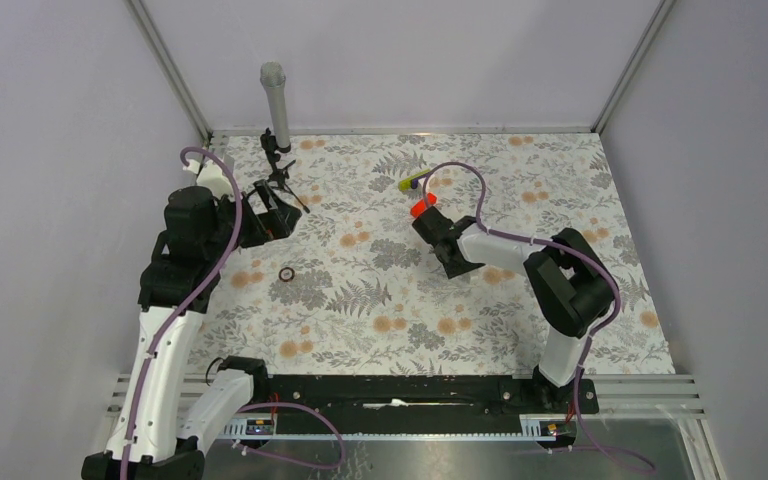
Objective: Load the batteries into the remote control
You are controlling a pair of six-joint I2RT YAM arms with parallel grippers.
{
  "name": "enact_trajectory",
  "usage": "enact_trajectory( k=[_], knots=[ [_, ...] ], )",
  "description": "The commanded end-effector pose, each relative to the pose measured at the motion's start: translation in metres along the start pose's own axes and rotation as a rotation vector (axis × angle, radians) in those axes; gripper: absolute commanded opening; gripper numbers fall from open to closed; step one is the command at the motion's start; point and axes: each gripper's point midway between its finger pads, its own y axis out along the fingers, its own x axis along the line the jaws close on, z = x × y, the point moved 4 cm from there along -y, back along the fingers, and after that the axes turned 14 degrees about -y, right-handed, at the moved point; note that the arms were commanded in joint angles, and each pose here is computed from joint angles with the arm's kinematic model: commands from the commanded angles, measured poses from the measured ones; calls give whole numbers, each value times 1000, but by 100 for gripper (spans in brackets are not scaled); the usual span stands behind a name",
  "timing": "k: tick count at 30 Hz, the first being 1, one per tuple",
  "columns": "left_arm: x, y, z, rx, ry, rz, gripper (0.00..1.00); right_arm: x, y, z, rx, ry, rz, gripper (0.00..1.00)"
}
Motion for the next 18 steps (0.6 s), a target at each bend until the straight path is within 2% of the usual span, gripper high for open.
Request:
enact_trajectory(
  k=[1, 6, 10, 15, 17, 18],
  knots=[
    [-13, -13, -15, -54, 29, 34, 99, 2, -25, -21, -87, 76, -116, 56],
    [-15, -14, -16, -47, 29, 38, 99, 0, -58, -40, -212, 124, -246, 64],
    [-17, -15, -18, -51, 27, 40, 99, -3, -78, -50, -310, 168, -314, 65],
    [-19, -21, -25, -76, 22, 23, 99, -38, -100, -51, -367, 291, -193, 63],
    [-21, -28, -29, -102, 22, 14, 99, -64, -119, -49, -434, 377, -120, 66],
    [-22, -32, -32, -115, 28, 16, 99, -79, -132, -47, -479, 426, -86, 72]
  ],
)
